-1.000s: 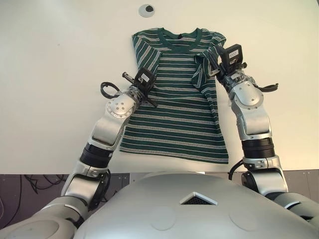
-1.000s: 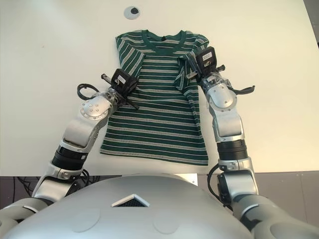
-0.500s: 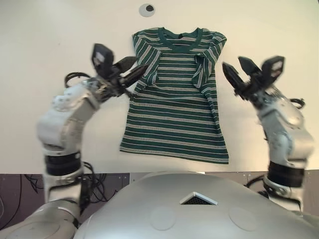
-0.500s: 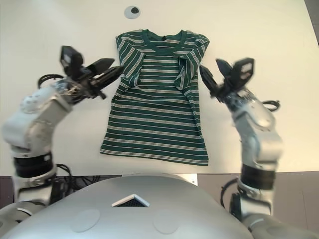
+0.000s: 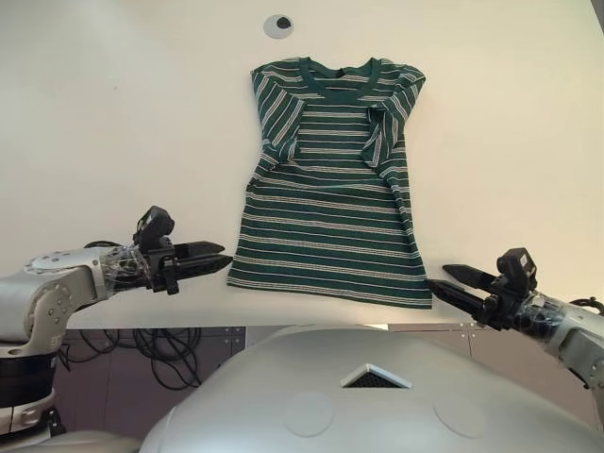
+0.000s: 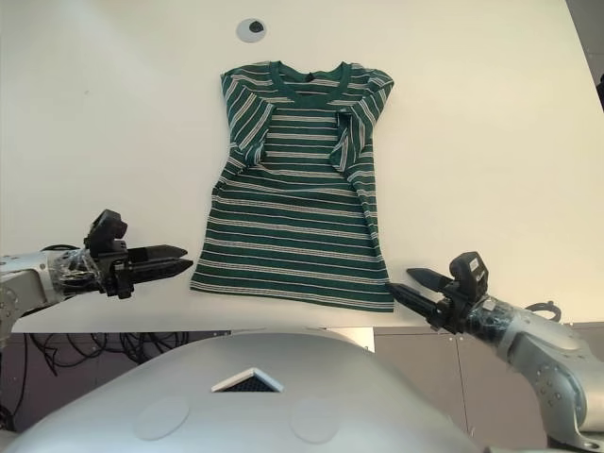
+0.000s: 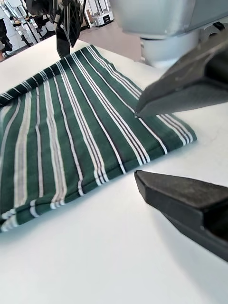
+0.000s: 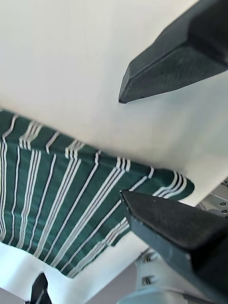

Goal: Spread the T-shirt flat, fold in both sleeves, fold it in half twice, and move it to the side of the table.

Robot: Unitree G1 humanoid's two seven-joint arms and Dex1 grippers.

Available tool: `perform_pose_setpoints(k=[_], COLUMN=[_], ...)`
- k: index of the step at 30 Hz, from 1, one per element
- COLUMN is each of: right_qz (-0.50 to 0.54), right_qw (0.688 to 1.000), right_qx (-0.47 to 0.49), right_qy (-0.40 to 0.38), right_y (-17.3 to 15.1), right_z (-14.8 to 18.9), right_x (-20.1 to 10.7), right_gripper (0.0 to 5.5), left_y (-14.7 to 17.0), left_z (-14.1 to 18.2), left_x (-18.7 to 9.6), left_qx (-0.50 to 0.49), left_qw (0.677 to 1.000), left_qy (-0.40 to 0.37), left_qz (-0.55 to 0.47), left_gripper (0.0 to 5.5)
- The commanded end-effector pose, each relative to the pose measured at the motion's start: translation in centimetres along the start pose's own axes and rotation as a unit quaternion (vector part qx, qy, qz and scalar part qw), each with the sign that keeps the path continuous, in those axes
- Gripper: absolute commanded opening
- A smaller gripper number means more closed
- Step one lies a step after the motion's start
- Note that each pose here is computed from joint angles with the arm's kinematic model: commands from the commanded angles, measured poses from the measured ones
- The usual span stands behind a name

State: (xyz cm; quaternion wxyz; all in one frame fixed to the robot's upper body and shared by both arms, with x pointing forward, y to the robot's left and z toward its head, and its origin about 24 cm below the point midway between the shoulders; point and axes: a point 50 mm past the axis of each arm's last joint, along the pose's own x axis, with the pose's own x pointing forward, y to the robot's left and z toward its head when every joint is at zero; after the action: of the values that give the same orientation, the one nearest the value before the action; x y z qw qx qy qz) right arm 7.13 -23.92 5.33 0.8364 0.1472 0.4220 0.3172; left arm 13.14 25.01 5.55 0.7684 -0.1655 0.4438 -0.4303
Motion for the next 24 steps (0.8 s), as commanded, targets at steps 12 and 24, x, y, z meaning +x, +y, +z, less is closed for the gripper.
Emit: perform_pose_setpoints(k=[12,24], right_qz=[0.016,0.004], right_qw=[0.997,0.998], right_qx=[0.031,0.012], right_qy=[0.066,0.054], right_y=[0.4,-0.4], right_z=[-2.7,-2.3], right_x=[1.0,2.1], right_gripper=[1.76,0.00], left_y=[0.1,0.5], left_z=[-2.9,-2.9], left_x=[0.9,1.0], left_qx=[-0.004,0.009], left_qw=[0.996,0.995], left_qy=[0.092,0.104], left_qz=[0.006,-0.002], left_gripper=[2.01,0.43])
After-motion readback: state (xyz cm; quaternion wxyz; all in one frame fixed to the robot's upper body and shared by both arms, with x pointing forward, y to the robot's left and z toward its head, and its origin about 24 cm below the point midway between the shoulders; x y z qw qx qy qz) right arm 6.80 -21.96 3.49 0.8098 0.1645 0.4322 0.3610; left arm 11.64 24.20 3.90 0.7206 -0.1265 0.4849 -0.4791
